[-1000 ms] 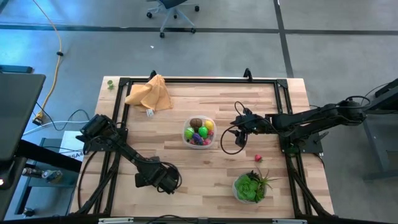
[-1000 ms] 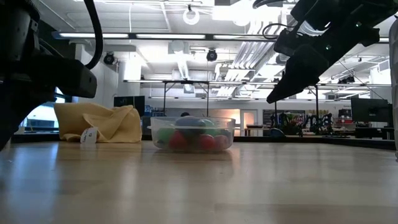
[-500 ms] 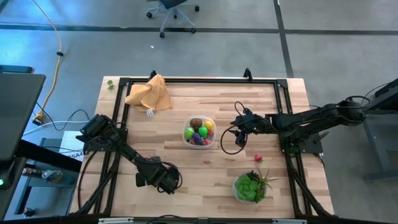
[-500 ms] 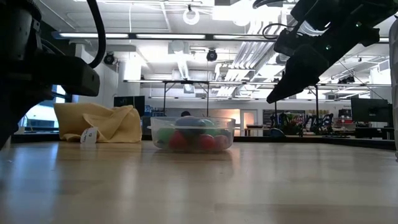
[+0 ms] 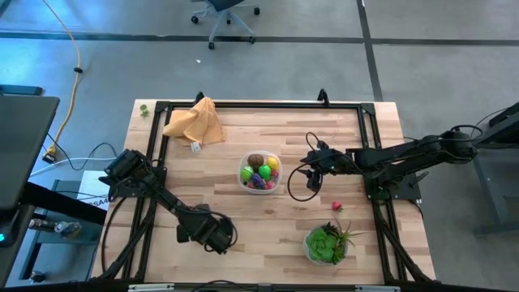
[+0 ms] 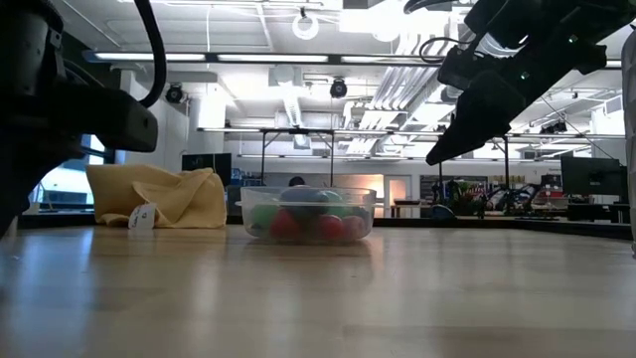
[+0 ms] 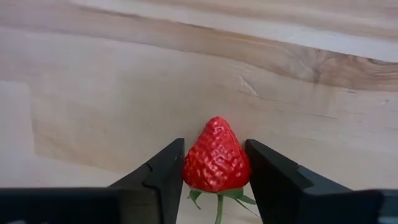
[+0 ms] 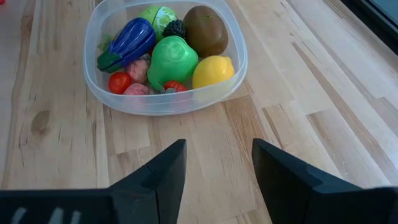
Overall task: Pick and placing Produce into tupperware
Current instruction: Put the left strawberry into the transparent bin, then put the strawberry into the transparent bin
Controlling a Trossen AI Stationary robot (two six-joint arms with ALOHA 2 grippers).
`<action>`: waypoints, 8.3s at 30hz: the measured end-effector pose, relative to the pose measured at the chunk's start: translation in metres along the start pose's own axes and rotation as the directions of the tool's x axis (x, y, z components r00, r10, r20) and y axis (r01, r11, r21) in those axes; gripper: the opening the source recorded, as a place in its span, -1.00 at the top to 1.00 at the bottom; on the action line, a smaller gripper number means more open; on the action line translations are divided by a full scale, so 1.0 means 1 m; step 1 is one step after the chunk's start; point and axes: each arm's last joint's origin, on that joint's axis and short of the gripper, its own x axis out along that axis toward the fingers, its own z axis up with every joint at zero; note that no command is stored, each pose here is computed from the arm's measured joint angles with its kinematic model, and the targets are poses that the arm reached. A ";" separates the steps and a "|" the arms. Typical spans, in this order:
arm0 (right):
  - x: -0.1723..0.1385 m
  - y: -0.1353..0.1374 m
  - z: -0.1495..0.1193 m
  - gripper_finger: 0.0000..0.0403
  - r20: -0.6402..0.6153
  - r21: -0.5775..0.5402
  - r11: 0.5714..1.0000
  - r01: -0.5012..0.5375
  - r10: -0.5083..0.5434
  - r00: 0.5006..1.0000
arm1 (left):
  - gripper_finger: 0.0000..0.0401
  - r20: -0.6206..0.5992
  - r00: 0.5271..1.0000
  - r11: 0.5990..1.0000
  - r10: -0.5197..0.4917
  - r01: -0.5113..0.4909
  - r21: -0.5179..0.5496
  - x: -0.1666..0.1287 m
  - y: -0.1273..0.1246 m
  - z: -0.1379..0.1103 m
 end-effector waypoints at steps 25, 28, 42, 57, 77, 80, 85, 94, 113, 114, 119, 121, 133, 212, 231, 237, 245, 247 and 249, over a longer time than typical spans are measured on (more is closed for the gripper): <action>0.000 0.000 0.001 0.13 0.003 0.001 1.000 0.000 0.000 1.000 | 0.24 0.439 0.867 0.927 -0.237 0.067 0.369 -0.053 -0.021 0.027; 0.000 0.000 0.000 0.13 0.003 0.001 1.000 -0.001 0.001 1.000 | 0.24 0.465 0.849 0.899 -0.250 0.025 0.437 -0.059 -0.033 0.039; 0.000 0.000 0.001 0.13 0.004 0.001 1.000 -0.001 0.001 1.000 | 0.23 0.423 0.845 0.615 -0.327 -0.150 0.774 -0.098 -0.096 0.107; 0.000 0.000 0.001 0.13 0.004 0.001 1.000 0.000 0.000 1.000 | 0.23 0.167 0.931 0.433 -0.324 -0.011 0.901 -0.098 -0.132 0.192; 0.000 0.000 0.001 0.13 0.004 0.001 1.000 0.000 0.000 1.000 | 0.23 0.097 0.938 0.417 -0.334 0.055 0.907 -0.069 -0.134 0.211; 0.000 0.000 0.001 0.13 0.004 0.001 1.000 -0.001 0.001 1.000 | 0.23 0.098 0.937 0.420 -0.335 0.055 0.906 -0.069 -0.135 0.211; 0.000 0.000 0.001 0.13 0.006 0.001 1.000 -0.001 0.001 1.000 | 0.23 0.088 0.940 0.416 -0.329 0.061 0.907 -0.063 -0.137 0.210; 0.000 0.000 0.001 0.13 0.006 0.001 1.000 -0.001 0.001 1.000 | 0.23 0.086 0.940 0.397 -0.331 0.056 0.916 -0.059 -0.141 0.210; 0.000 0.000 0.001 0.13 0.006 0.001 1.000 -0.001 0.001 1.000 | -0.11 0.088 0.941 0.337 -0.326 0.029 0.941 -0.060 -0.140 0.210; 0.000 0.000 0.001 0.13 0.006 0.002 1.000 -0.001 0.001 1.000 | -0.11 0.088 0.942 0.336 -0.323 0.028 0.941 -0.061 -0.140 0.210; 0.000 0.000 0.001 0.13 0.006 0.002 1.000 -0.001 0.001 1.000 | -0.11 0.087 0.940 0.295 -0.331 0.015 0.955 -0.076 -0.144 0.210; 0.000 0.000 0.001 0.13 0.006 0.001 1.000 -0.001 0.001 1.000 | -0.11 0.087 0.940 0.282 -0.329 0.009 0.959 -0.084 -0.145 0.210; 0.000 0.000 0.001 0.13 0.006 0.001 1.000 -0.001 0.001 1.000 | 0.00 0.091 0.962 -0.045 -0.258 -0.107 0.993 -0.149 -0.137 0.212; 0.000 0.000 0.001 0.13 0.006 0.001 1.000 -0.001 0.001 1.000 | 1.00 -0.050 -0.187 0.056 -0.981 -0.520 0.852 -0.110 0.156 0.222; 0.000 0.000 0.001 0.13 0.006 0.001 1.000 -0.001 0.001 1.000 | 1.00 -0.091 -0.279 0.060 -0.956 -0.491 0.869 -0.052 0.134 0.216; 0.000 0.000 0.001 0.13 0.006 0.001 1.000 -0.001 0.001 1.000 | 1.00 -0.097 -0.246 0.033 -0.964 -0.478 0.878 -0.037 0.129 0.215; 0.000 0.000 0.001 0.13 0.006 0.001 1.000 -0.001 0.001 1.000 | 1.00 -0.091 -0.211 0.022 -0.973 -0.480 0.877 -0.031 0.128 0.214; 0.000 0.000 0.001 0.13 0.006 0.001 1.000 -0.001 0.001 1.000 | 1.00 -0.068 -0.193 0.033 -0.979 -0.477 0.878 -0.030 0.127 0.215; 0.000 0.000 0.001 0.13 0.006 0.001 1.000 -0.001 0.001 1.000 | 1.00 -0.061 -0.167 0.024 -0.984 -0.465 0.885 -0.027 0.127 0.215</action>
